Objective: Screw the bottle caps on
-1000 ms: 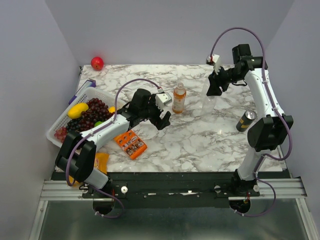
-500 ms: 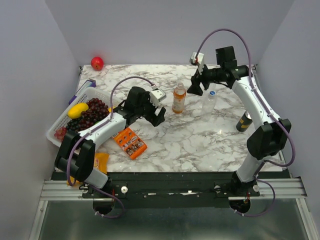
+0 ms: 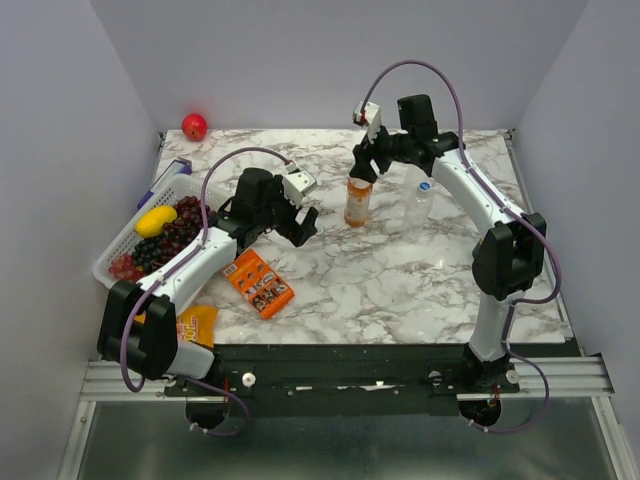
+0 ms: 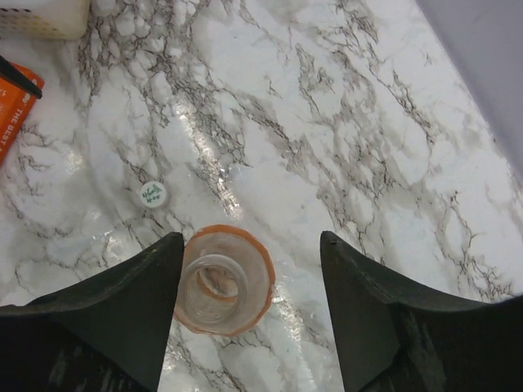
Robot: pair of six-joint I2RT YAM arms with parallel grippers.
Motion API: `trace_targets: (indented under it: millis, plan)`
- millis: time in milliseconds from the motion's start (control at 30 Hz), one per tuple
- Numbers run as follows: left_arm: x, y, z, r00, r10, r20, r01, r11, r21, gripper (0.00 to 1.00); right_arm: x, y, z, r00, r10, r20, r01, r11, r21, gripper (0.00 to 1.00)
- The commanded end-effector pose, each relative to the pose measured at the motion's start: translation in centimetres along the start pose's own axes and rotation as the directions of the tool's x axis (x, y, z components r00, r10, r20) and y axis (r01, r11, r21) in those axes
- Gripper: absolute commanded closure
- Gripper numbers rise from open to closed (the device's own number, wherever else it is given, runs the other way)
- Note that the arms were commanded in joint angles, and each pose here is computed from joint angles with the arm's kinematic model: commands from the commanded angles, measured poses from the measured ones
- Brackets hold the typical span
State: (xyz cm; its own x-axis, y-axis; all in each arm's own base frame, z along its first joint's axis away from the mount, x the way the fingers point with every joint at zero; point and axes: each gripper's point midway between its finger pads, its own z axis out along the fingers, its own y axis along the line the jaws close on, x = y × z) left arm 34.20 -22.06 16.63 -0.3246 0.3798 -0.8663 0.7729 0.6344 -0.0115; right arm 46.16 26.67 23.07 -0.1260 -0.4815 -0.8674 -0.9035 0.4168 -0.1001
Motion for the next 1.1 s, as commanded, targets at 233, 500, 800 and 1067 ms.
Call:
trace_targets:
  millis: [233,500,800,1067]
  plan:
    - [-3.2,-1.6,0.2,0.993,0.002,0.114,-0.014,0.994,0.109,0.01,-4.1,2.2,-2.0,0.996,0.01,0.091,-0.007,0.999,-0.037,0.83]
    - [-4.8,-3.0,2.1,0.987,0.013,0.163,-0.044,0.981,0.188,0.01,-9.8,7.9,-6.1,0.966,0.094,0.239,-0.034,0.969,-0.246,0.87]
    - [-6.6,-4.0,4.2,0.979,0.017,0.203,-0.065,0.97,0.234,0.01,-10.7,10.3,-7.1,0.952,0.159,0.26,-0.065,0.939,-0.338,0.87]
    - [-5.9,-7.3,4.1,0.982,0.028,0.185,-0.093,0.929,0.357,0.01,-10.9,11.1,-7.5,0.948,0.172,0.268,-0.066,0.929,-0.363,0.87]
